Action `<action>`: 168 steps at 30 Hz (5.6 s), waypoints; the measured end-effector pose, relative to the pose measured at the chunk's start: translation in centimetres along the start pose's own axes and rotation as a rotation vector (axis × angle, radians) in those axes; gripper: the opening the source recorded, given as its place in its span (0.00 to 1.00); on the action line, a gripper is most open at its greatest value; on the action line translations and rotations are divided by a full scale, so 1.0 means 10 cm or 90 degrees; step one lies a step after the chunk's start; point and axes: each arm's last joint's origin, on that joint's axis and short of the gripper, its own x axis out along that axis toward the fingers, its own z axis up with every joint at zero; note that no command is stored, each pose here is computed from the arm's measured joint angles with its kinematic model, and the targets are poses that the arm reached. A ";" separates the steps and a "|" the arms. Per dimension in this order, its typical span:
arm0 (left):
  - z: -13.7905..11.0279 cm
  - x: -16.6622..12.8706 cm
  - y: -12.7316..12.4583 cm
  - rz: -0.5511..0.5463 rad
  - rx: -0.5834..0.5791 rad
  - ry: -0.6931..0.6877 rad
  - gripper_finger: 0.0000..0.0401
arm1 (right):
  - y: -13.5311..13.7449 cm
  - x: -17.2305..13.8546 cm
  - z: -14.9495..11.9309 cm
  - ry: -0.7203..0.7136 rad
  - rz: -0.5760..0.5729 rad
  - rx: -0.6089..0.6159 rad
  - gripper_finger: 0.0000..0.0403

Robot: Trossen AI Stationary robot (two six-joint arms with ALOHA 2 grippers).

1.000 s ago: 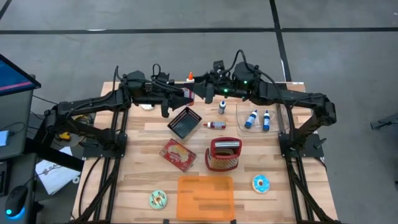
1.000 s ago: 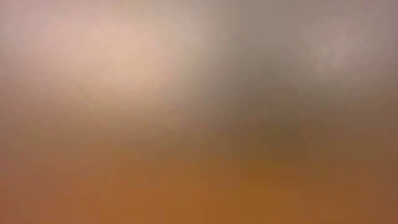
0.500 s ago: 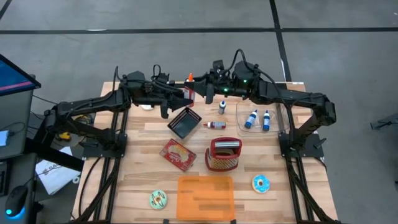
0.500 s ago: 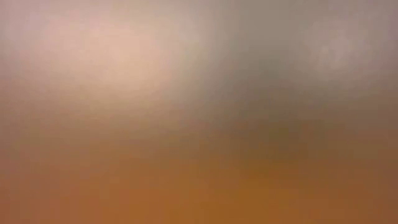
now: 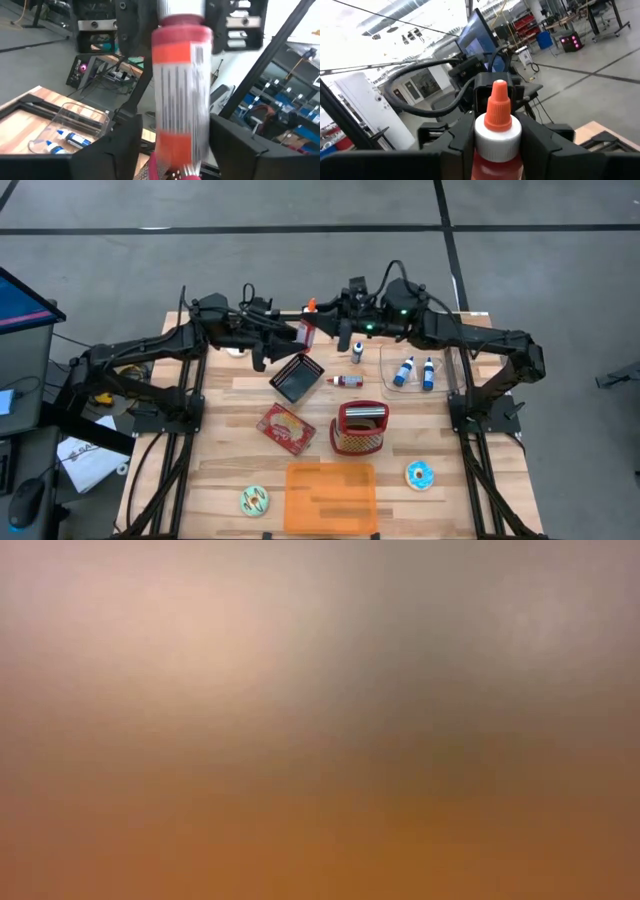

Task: Pick & Place Food Item
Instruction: Put the orange food coloring bottle into the transparent bin, then put the blue food coloring bottle into the transparent bin

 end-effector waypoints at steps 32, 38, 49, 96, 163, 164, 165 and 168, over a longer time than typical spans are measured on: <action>-0.79 -0.53 -0.02 0.176 -0.029 0.213 0.68 | -0.73 -2.25 -1.18 0.168 -0.732 0.178 0.26; -0.99 -0.51 0.04 0.177 -0.070 0.219 0.68 | -1.02 -2.42 -1.63 0.168 -0.812 0.225 0.26; -1.15 -0.52 0.13 0.206 -0.086 0.239 0.68 | -1.33 -2.51 -1.87 0.161 -0.889 0.221 0.26; -1.19 -0.23 0.24 0.201 0.197 0.296 0.61 | -0.32 -1.79 -0.12 0.188 -0.454 -0.060 0.43; -1.24 -0.34 0.06 0.149 0.165 0.261 0.59 | -2.30 -0.08 -1.14 0.841 -0.597 0.060 0.59; -1.23 -0.34 0.06 0.148 0.165 0.258 0.59 | -2.31 -0.09 -1.14 0.843 -0.599 0.062 0.59; -1.23 -0.34 0.06 0.148 0.164 0.256 0.59 | -2.32 -0.09 -1.14 0.843 -0.599 0.062 0.59; -1.23 -0.34 0.06 0.151 0.158 0.258 0.59 | -2.34 -0.11 -1.20 0.849 -0.602 0.062 0.59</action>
